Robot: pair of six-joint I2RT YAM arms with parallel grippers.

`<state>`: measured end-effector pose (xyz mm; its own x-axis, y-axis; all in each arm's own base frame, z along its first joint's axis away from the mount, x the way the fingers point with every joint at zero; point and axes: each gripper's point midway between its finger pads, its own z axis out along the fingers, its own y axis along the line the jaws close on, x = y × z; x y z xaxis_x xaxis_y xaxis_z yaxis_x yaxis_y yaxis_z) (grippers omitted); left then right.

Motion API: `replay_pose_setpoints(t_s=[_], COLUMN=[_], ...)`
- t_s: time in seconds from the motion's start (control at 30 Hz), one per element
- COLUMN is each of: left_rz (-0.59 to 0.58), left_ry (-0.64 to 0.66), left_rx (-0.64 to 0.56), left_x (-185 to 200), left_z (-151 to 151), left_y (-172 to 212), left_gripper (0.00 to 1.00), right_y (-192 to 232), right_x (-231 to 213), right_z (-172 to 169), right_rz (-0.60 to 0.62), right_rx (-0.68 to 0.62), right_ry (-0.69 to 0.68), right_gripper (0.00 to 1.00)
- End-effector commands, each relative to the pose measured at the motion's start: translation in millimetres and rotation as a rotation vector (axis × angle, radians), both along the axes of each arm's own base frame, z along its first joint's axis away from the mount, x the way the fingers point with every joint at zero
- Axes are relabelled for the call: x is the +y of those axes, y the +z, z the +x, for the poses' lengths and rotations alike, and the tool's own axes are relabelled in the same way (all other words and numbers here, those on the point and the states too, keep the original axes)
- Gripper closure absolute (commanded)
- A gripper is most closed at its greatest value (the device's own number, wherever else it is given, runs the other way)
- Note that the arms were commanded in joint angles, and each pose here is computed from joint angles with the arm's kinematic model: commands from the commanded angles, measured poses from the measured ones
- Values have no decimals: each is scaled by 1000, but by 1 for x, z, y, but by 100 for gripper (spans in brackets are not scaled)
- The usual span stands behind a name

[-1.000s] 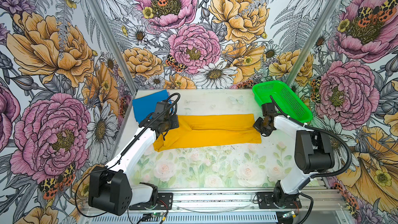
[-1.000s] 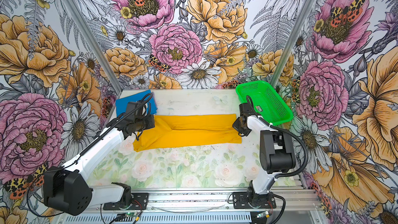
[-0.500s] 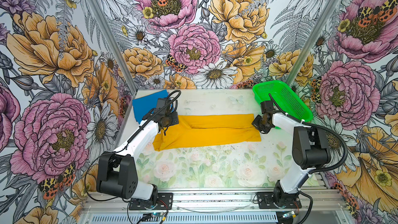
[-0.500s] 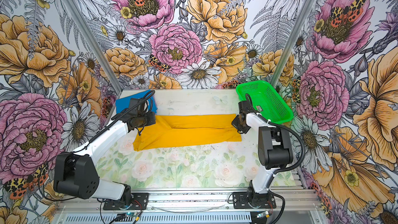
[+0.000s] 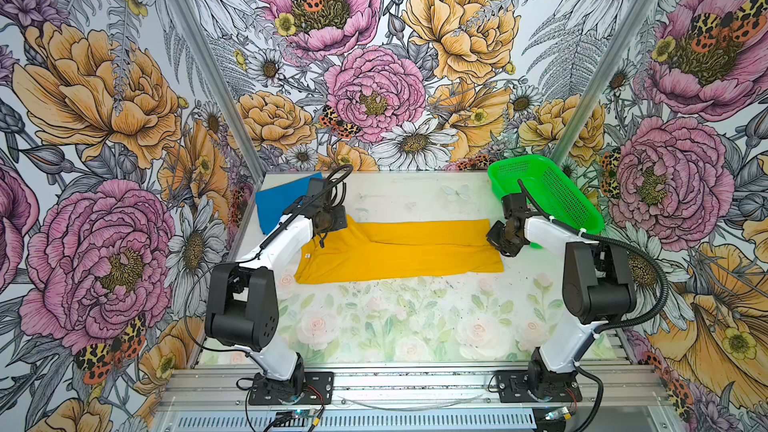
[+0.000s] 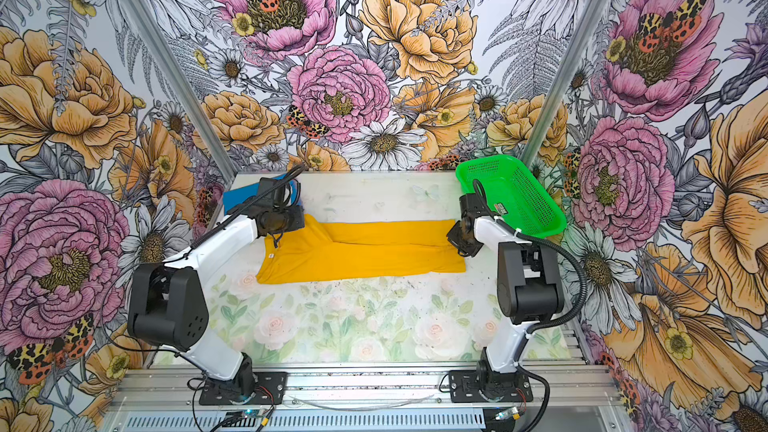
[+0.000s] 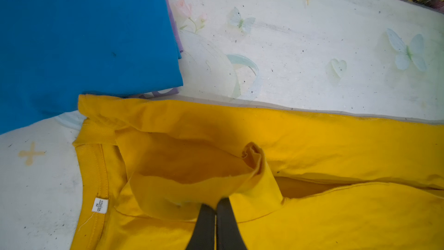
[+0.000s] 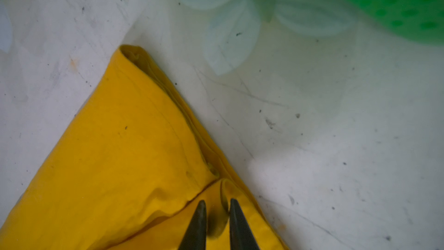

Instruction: Fold and stack the t-shirts

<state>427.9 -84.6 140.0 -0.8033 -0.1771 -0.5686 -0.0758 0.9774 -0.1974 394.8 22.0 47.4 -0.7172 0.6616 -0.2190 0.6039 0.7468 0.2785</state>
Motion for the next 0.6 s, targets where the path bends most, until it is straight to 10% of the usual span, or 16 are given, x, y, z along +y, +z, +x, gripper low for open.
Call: replay_pose_setpoints(t_s=[0.0, 0.1, 0.2, 0.23, 0.3, 0.33, 0.57], left_rz=[-7, -3, -20, -22, -13, -6, -11], left_ry=[-23, -12, -3, 0, 18, 28, 99], left_rx=[-48, -37, -28, -27, -35, -42, -78], left_x=[-2, 1, 3, 3, 7, 10, 35], left_z=[17, 25, 33, 35, 39, 40, 25], left_y=[12, 7, 3, 3, 7, 10, 31], left_gripper=[100, 100, 100, 81, 13, 1, 1], right_y=[29, 53, 70, 74, 82, 85, 101], right_x=[-3, 1, 8, 10, 16, 19, 68], right_z=[19, 20, 16, 15, 12, 10, -2], right_rz=[-27, -59, -68, -69, -63, -56, -38], right_rx=[-94, -157, -199, -211, -232, -241, -294], right_ry=[2, 32, 65, 79, 115, 133, 373], right_gripper=[32, 1, 1, 1, 1, 1, 1])
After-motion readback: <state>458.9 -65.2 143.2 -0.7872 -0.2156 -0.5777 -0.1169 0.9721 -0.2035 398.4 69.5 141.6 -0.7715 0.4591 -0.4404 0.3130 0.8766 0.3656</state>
